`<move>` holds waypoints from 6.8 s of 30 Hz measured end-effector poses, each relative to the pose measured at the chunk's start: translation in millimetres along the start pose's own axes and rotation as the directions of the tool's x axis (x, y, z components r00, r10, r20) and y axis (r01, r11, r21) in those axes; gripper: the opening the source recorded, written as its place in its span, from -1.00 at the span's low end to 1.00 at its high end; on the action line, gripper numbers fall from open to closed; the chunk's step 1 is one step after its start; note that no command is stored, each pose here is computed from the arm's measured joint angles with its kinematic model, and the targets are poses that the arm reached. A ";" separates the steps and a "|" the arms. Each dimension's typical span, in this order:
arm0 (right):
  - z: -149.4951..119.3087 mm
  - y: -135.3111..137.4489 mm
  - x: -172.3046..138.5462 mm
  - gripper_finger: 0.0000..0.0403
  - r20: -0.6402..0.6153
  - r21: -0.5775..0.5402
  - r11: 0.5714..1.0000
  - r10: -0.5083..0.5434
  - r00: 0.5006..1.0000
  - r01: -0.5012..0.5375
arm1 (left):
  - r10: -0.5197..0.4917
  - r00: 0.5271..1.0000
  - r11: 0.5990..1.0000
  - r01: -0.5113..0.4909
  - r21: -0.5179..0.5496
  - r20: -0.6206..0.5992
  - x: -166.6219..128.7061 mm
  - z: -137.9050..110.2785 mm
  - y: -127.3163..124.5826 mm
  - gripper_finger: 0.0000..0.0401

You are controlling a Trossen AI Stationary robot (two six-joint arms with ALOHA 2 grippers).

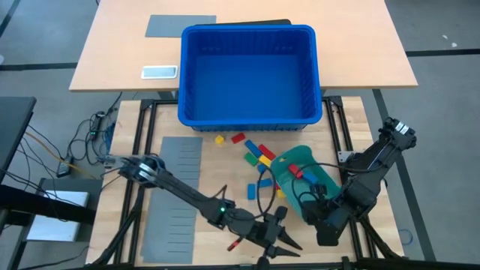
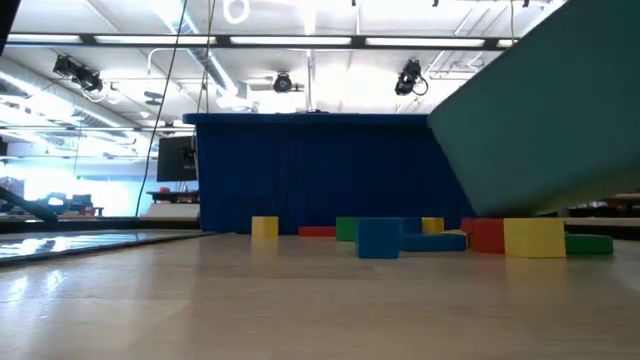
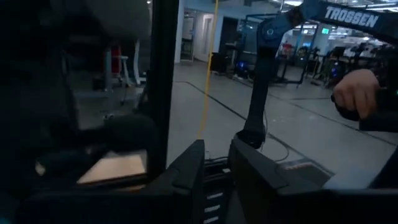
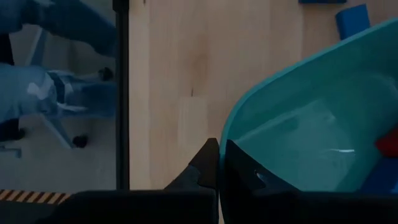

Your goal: Sort Items/Unsort Items

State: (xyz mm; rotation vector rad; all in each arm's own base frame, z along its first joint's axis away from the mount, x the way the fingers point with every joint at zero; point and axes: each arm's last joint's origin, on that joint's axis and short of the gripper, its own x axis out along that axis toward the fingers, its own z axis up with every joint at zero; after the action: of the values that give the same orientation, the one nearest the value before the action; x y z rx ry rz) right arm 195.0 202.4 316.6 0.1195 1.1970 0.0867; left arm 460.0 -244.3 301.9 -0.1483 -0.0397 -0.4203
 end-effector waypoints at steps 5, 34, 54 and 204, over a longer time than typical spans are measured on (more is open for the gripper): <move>3.2 0.3 -0.7 -0.98 0.059 0.002 1.000 -0.016 0.998 0.016 | -0.012 1.000 0.999 0.013 -0.040 0.010 7.3 -21.3 -4.1 -0.63; 26.7 -4.1 1.2 -0.99 0.188 -0.133 0.991 0.031 0.982 -0.006 | -0.058 0.992 0.997 0.052 -0.058 -0.112 7.2 -50.0 -34.0 -0.97; 27.5 -4.5 1.4 -0.99 0.181 -0.199 0.980 0.043 0.983 -0.006 | -0.116 0.991 0.990 0.120 0.069 -0.062 6.0 -48.0 -40.8 -0.98; 22.2 -13.5 108.9 -0.98 -0.191 0.851 0.403 -0.362 0.912 0.338 | 0.007 0.952 0.991 0.034 0.128 -0.305 -237.6 149.3 90.0 -0.96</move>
State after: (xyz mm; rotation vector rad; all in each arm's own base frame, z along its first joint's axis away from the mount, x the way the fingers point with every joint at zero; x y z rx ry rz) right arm 255.2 202.2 222.2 0.7773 1.1099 -0.9503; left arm 279.0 -44.5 420.9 0.0489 0.2360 -0.4492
